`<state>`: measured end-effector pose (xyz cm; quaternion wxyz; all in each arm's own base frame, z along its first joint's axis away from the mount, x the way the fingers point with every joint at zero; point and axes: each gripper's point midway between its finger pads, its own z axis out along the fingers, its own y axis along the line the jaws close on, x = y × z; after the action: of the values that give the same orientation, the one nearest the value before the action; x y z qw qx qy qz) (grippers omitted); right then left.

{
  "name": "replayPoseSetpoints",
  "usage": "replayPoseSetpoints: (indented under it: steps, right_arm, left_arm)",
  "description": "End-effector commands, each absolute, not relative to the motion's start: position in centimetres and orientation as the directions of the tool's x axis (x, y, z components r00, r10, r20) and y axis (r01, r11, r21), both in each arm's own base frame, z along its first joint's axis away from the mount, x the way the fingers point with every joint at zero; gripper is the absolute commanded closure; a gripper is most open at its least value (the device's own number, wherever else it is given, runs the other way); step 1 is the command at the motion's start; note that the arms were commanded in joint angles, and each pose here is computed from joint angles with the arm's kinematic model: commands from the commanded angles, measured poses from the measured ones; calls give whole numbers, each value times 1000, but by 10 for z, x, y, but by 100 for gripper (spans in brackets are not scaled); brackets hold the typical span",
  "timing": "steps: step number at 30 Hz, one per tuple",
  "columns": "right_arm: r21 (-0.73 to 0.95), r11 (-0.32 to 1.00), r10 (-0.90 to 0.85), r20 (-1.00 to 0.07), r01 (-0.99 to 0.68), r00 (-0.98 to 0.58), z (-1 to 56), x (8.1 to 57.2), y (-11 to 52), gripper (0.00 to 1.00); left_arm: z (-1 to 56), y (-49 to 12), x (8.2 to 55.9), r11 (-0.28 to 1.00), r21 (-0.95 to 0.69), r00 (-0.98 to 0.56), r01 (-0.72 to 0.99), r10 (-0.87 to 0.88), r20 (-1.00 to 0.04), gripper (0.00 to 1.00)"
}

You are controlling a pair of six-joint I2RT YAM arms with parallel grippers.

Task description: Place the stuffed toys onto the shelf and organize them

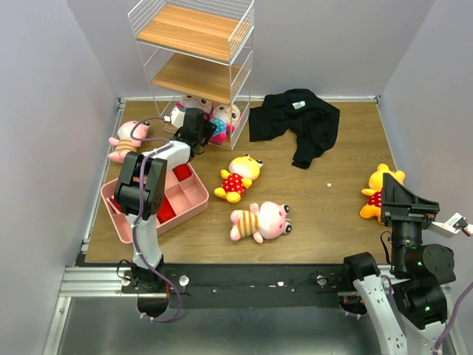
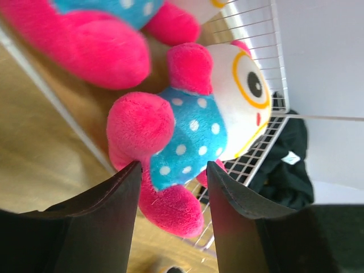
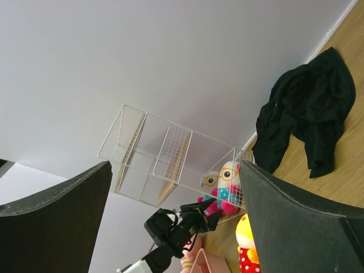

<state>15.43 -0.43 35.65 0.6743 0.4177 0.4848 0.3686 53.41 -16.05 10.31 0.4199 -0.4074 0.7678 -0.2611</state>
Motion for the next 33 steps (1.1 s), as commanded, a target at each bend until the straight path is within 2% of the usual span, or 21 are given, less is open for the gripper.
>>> replayPoseSetpoints:
  steps: [1, 7, 11, 14, 21, 23, 25, 30, 33]
  right_arm:
    - [915, 388, 887, -339, -109, 314, 366, 149, -14, 0]
    - [911, 399, 881, -348, -106, 321, 369, 146, -15, 0]
    - [907, 406, 884, -358, -114, 302, 370, 145, -12, 0]
    - [892, 439, 882, -404, -111, 243, 366, 152, 0, 0]
    - [780, 620, 778, -625, -83, -59, 340, 174, 50, 1]
    - [743, 665, 730, -668, -77, -142, 327, 182, 61, 3]
    - [688, 712, 650, -721, -141, -238, 313, 183, 79, 9]
    - [643, 739, 476, -709, -201, -520, 244, 184, 117, 23]
    - [641, 712, 344, -673, -284, -655, 205, 175, 139, 24]
  left_arm:
    - [109, -175, 556, 499, -799, -301, -335, -860, -411, 43]
    - [119, -169, 549, 493, -804, -278, -333, -866, -416, 41]
    - [128, -156, 529, 499, -789, -256, -358, -865, -431, 35]
    - [146, -152, 515, 506, -792, -252, -342, -861, -441, 31]
    - [155, -125, 464, 530, -723, -252, -444, -847, -467, 21]
    - [167, -121, 450, 555, -716, -262, -423, -831, -490, 21]
    - [186, -120, 438, 584, -714, -275, -386, -812, -515, 21]
    - [198, -126, 397, 716, -642, -399, -273, -692, -602, 23]
    - [208, -143, 367, 780, -615, -503, -114, -579, -641, 25]
